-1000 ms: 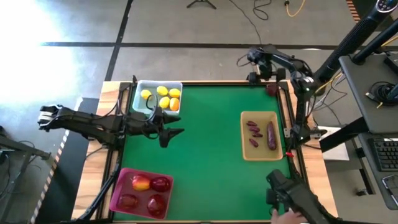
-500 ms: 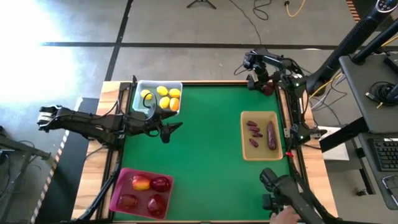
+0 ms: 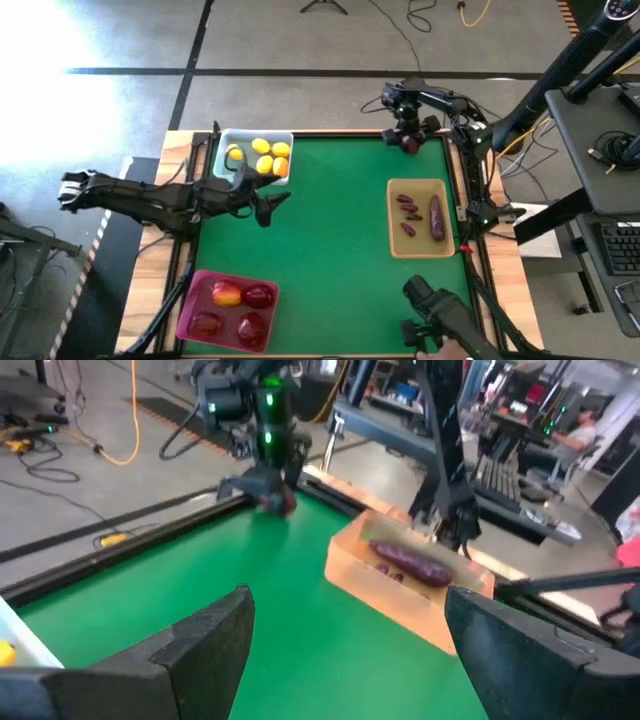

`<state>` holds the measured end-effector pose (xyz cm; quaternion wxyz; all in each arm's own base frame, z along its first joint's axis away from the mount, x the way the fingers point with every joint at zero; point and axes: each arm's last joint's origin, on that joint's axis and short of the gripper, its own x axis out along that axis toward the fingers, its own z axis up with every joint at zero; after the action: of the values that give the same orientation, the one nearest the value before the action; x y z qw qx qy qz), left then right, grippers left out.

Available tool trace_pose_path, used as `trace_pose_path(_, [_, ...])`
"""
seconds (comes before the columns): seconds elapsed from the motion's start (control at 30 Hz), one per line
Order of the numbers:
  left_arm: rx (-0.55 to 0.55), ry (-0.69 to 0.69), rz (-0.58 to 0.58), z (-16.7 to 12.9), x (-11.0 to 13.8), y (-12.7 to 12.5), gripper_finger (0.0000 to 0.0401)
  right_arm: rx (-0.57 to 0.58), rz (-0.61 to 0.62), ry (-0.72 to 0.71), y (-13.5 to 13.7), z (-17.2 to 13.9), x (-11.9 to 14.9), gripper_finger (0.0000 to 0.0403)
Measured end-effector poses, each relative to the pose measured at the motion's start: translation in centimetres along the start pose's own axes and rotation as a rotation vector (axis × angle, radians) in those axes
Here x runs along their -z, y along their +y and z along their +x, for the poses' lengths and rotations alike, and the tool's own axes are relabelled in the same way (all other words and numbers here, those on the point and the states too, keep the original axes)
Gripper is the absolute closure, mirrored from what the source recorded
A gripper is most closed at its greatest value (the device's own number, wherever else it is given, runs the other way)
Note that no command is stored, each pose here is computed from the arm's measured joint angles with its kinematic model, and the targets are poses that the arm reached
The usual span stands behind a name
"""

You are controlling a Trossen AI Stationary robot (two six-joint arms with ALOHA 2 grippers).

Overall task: Sort produce into baskets
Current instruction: Put the apple into the pink transparent bin

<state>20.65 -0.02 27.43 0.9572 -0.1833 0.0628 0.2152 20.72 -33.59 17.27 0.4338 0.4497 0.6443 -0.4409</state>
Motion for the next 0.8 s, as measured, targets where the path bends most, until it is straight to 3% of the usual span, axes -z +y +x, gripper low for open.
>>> trace_pose_path(0.33, [-0.019,0.038,0.003,-2.9,-0.7,1.3,0.0092,-0.098,-0.110,-0.160,3.6,-0.3,-0.4,0.0047])
trace_pose_path(0.47, [0.011,0.072,-0.031,-3.6,-0.7,1.5,0.0092,-0.151,-0.136,-0.195,5.0,-0.4,-0.2,0.0063])
trace_pose_path(0.63, [-0.079,0.087,-0.036,-4.6,-0.5,2.4,0.0092,-0.160,-0.210,-0.210,6.8,-0.6,0.6,0.0095])
trace_pose_path(0.8, [-0.097,0.083,-0.032,-5.1,-0.5,2.7,0.0092,-0.179,-0.425,-0.210,10.6,-0.8,3.2,0.0116])
